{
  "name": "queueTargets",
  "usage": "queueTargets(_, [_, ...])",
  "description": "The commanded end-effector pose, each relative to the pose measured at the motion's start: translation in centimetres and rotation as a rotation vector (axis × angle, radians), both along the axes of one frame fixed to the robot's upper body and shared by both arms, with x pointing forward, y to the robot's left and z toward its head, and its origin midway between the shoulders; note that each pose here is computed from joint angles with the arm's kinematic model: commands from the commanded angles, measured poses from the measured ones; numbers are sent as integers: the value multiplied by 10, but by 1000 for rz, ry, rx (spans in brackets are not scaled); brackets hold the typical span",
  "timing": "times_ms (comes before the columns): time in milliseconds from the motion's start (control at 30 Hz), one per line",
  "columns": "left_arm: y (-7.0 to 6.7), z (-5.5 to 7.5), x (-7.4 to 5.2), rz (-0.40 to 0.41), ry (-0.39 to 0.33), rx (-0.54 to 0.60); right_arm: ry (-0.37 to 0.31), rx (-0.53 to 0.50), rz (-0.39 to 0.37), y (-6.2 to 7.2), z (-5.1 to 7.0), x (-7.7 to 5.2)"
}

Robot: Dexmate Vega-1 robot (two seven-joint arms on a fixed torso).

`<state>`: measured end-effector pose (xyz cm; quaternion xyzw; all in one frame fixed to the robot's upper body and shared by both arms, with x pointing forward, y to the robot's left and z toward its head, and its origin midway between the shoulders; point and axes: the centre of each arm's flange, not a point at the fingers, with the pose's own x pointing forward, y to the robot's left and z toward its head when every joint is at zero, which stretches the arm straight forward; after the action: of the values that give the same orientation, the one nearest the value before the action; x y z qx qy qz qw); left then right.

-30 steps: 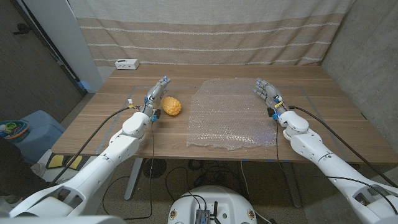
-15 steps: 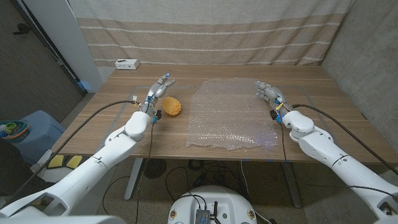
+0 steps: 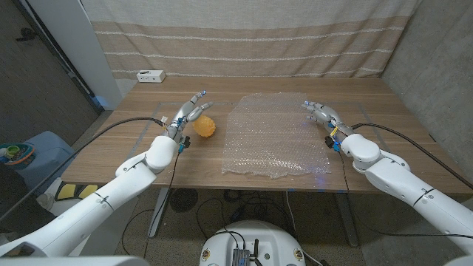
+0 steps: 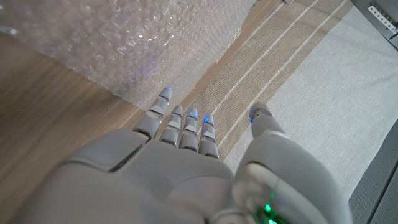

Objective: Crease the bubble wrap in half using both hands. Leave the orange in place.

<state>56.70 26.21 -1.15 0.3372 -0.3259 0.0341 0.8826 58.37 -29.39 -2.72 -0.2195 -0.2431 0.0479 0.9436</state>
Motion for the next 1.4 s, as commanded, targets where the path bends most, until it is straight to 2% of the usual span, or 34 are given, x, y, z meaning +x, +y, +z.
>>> queueTargets(33, [-8, -9, -28, 36, 6, 126, 18, -119, -45, 4, -5, -28])
queueTargets(333, [-10, -15, -40, 65, 4, 182, 39, -180, -96, 3, -12, -47])
queueTargets(533, [-14, -16, -44, 77, 4, 240, 38, -222, -139, 2, -16, -58])
queueTargets(967, [-24, -24, -53, 86, 21, 368, 81, -299, -245, -3, -30, -88])
queueTargets(1400, [-41, -22, -69, 96, -42, 527, 114, -356, -332, -6, -53, -121])
